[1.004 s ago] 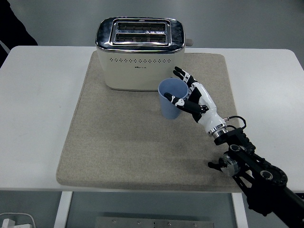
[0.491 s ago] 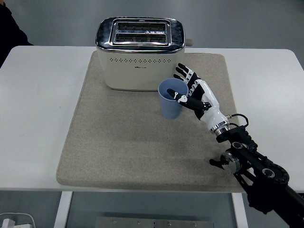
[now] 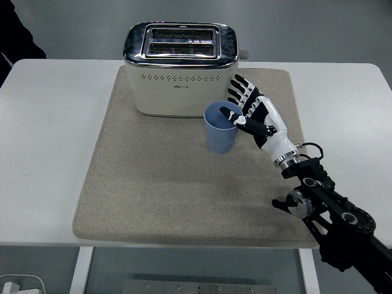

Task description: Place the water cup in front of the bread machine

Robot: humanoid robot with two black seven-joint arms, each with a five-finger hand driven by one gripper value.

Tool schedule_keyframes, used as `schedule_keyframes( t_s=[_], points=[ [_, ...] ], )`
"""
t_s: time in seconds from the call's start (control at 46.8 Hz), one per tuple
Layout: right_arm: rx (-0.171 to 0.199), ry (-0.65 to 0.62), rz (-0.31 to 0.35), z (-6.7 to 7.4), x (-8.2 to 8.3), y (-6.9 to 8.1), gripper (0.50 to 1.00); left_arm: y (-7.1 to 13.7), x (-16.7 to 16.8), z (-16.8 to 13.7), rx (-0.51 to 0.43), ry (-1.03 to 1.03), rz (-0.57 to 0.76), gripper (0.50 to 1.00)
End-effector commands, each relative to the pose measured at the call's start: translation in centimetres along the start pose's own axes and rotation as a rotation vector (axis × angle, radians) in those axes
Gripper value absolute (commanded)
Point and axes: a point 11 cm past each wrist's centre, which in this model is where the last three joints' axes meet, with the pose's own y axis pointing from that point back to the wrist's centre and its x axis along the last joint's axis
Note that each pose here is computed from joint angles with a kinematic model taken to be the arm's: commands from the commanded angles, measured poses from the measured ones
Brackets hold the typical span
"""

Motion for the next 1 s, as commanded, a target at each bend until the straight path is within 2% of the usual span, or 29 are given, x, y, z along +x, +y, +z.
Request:
schedule_keyframes(
  t_s=[0.0,0.235,0.47,0.791,0.983],
  points=[
    [0.001,-0.004,0.001,0.0,0.0,0.0,0.924,0.0,0.0,0.0,0.0,0.0,0.0,1.0],
    [-0.002,0.02,0.022,-0.5,1.7,0.3,0.924,0.0,0.0,0.0,0.0,0.0,0.0,1.0],
    [0.003,0.061,0.04,-1.6,3.7,0.3,0.924,0.0,0.0,0.0,0.0,0.0,0.0,1.0],
    [0.008,0.107,0.051,-3.2,7.2,1.1,0.924,0.0,0.0,0.0,0.0,0.0,0.0,1.0],
    [-0.01,0.117,0.101,-4.3,10.1,1.9,0.924,0.0,0.0,0.0,0.0,0.0,0.0,1.0]
  ],
)
